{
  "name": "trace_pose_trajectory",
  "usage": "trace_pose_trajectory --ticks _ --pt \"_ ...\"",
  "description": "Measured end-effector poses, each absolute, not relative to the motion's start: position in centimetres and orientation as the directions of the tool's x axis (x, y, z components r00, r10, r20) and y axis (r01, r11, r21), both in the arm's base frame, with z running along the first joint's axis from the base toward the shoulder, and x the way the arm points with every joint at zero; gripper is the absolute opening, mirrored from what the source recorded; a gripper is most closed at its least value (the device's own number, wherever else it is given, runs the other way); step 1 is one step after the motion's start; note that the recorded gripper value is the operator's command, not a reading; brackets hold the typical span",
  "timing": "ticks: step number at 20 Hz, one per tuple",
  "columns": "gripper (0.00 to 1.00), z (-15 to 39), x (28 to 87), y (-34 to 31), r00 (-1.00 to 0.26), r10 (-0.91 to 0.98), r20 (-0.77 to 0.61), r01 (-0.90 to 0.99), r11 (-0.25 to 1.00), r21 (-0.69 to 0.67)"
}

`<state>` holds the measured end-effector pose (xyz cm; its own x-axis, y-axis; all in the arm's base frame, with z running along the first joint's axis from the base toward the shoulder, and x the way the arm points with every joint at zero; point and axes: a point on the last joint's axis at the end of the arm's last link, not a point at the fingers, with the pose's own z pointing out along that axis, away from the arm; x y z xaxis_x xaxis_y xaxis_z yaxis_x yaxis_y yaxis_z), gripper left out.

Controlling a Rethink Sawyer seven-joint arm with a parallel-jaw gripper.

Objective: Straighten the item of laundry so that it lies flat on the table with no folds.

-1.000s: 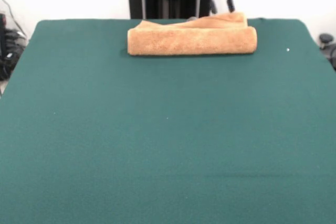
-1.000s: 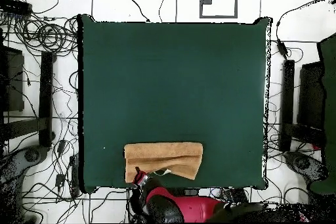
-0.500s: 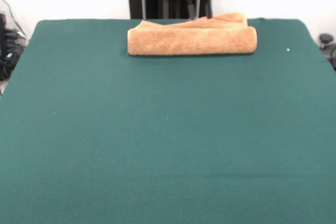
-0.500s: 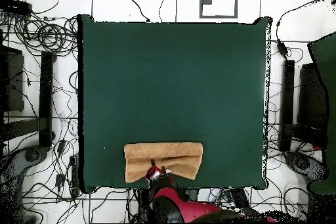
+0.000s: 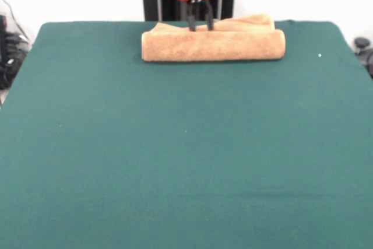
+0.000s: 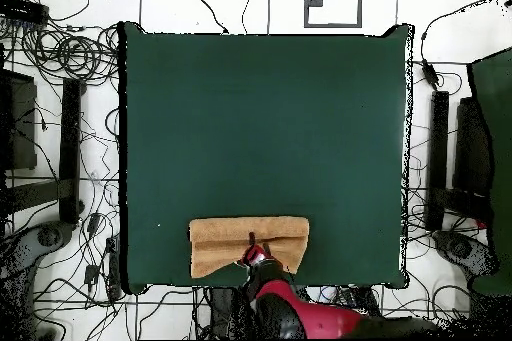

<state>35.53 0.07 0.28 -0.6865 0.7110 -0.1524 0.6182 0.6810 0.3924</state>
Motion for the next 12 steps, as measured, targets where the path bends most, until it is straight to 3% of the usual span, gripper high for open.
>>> trace_pose_trajectory --ticks 12 --pt "1.00 -2.7 37.7 -3.0 -0.691 0.701 -0.178 0.587 0.687 0.428"
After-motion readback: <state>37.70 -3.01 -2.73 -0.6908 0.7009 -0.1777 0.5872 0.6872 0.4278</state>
